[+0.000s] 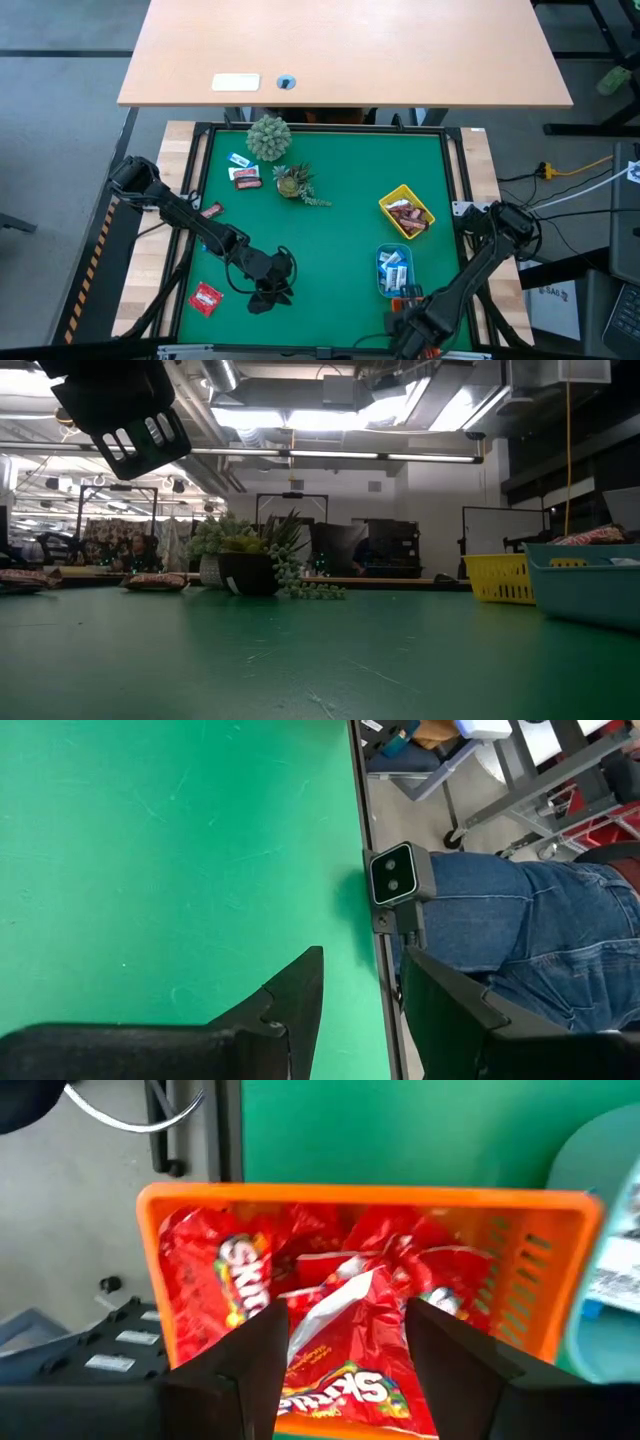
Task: Sort candy
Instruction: Put the red candy into the orange bin
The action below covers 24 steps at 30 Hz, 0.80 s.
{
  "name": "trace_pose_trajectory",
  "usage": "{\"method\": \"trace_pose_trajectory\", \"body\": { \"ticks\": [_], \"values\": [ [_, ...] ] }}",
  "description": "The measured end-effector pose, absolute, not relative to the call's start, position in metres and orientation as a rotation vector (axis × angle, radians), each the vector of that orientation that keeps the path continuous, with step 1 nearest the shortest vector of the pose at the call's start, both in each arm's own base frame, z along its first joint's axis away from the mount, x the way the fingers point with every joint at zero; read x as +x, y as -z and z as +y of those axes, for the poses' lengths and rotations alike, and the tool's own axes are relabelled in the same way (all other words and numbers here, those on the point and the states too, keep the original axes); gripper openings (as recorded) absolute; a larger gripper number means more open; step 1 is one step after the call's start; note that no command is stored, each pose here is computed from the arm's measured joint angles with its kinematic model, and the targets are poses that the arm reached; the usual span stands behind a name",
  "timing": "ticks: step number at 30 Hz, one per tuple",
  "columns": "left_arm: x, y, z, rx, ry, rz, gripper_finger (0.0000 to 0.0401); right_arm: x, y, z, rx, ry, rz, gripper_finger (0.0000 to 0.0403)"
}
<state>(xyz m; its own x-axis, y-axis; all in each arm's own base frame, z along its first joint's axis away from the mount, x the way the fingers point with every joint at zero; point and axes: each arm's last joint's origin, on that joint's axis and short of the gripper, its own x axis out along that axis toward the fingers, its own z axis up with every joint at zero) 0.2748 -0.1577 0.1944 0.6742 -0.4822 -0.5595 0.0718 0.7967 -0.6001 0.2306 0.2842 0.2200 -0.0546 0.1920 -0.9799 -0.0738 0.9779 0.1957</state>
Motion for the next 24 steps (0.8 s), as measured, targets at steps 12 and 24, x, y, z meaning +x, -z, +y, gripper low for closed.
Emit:
{"method": "trace_pose_trajectory", "body": {
  "ticks": [12,24],
  "values": [
    [0.2748,-0.1944,-0.1577,-0.578,0.331,0.775,0.0131,0.2327,-0.2209,0.2887,0.132,-0.276,1.602,0.0200],
    [0.2749,-0.1944,-0.1577,-0.577,0.330,0.775,0.0131,0.2341,-0.2206,0.2877,0.106,-0.239,1.559,0.0356]
  ]
}}
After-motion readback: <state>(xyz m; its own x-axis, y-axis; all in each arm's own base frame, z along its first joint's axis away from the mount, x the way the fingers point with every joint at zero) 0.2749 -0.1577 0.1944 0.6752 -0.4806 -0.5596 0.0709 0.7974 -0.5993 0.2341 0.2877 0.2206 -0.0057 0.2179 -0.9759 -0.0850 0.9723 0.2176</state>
